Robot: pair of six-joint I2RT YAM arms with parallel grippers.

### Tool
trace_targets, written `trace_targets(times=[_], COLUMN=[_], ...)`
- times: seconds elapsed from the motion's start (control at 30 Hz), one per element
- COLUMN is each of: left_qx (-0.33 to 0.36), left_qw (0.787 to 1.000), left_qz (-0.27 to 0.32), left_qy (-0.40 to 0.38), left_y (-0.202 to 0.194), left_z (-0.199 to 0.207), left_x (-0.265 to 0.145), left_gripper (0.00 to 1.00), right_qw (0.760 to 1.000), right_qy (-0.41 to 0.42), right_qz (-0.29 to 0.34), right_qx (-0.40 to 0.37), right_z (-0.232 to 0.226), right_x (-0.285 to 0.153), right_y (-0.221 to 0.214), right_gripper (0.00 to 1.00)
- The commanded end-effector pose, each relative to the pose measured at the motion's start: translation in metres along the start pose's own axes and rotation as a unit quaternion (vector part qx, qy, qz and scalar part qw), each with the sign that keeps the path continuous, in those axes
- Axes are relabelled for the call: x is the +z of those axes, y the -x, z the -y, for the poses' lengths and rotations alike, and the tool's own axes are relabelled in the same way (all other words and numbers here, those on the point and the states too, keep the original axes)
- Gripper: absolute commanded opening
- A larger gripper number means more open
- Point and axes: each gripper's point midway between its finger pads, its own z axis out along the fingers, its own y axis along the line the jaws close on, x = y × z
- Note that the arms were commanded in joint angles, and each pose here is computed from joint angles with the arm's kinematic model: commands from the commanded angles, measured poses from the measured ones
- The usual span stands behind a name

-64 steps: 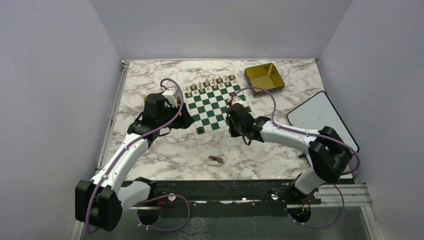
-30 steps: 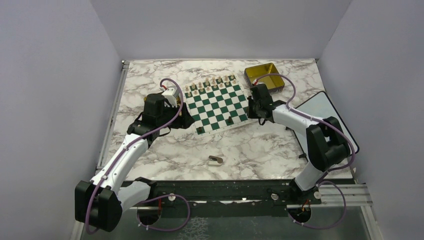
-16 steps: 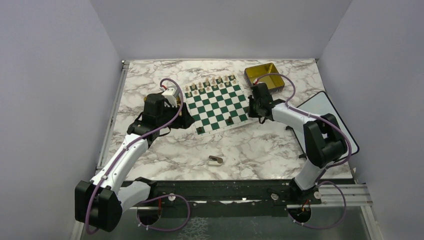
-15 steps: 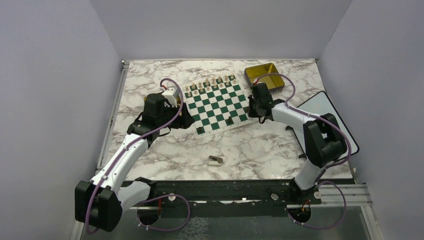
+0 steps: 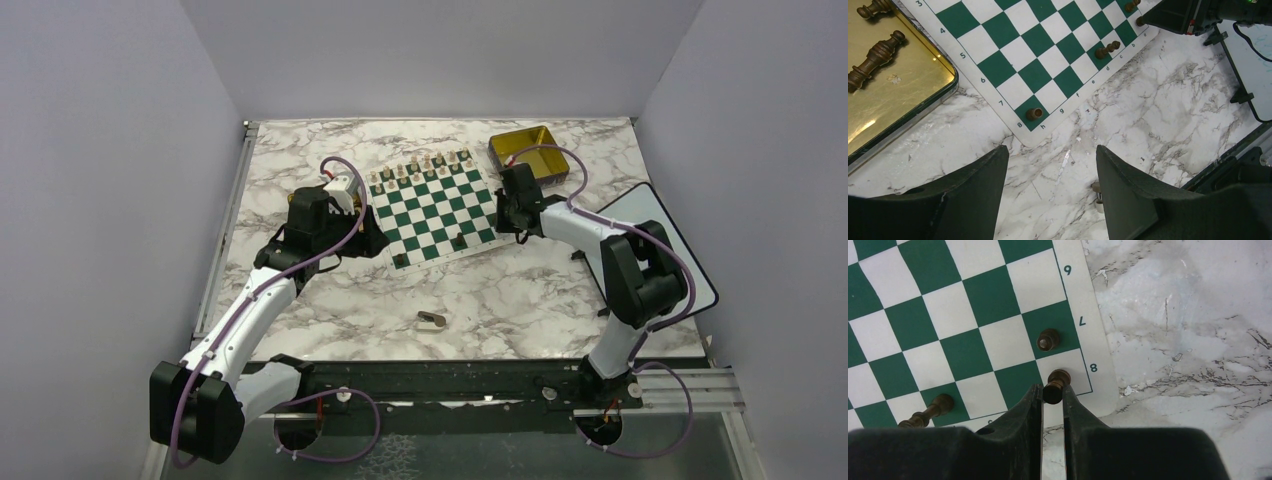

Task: Set up the chess pieces on the board
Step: Place the chess piece on the chessboard.

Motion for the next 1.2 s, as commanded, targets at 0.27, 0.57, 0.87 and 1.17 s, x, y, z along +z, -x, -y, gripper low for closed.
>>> trace_targets(times=[0.27, 0.57, 0.87, 1.17], left_qx=[0.014, 0.014, 0.010, -0.008], left_qw=[1.000, 1.000, 1.000, 0.997], left_qz=[0.016, 0.016, 0.012, 0.019], left_qy=[0.005, 0.006, 0.009, 0.081], left_y=[0.007, 0.006, 0.004, 0.008], left_z=[-0.001, -0.002, -0.004, -0.028], left_x=[-0.001, -0.001, 0.001, 0.003], left_gripper=[0.67, 0.67, 0.67, 0.64], right_qw=[1.000, 1.000, 1.000, 0.999], right_qy=[0.006, 0.001, 0.008, 0.046], right_qz=[-0.001, -0.004, -0.005, 0.008], right_qx=[0.006, 0.008, 0.004, 0.002], right_z=[-0.001, 0.001, -0.001, -0.012], right_x=[0.008, 0.009, -0.002, -0.045], right_y=[0.005, 0.004, 0.009, 0.024], right_gripper=[0.20, 0.34, 0.42, 0.51])
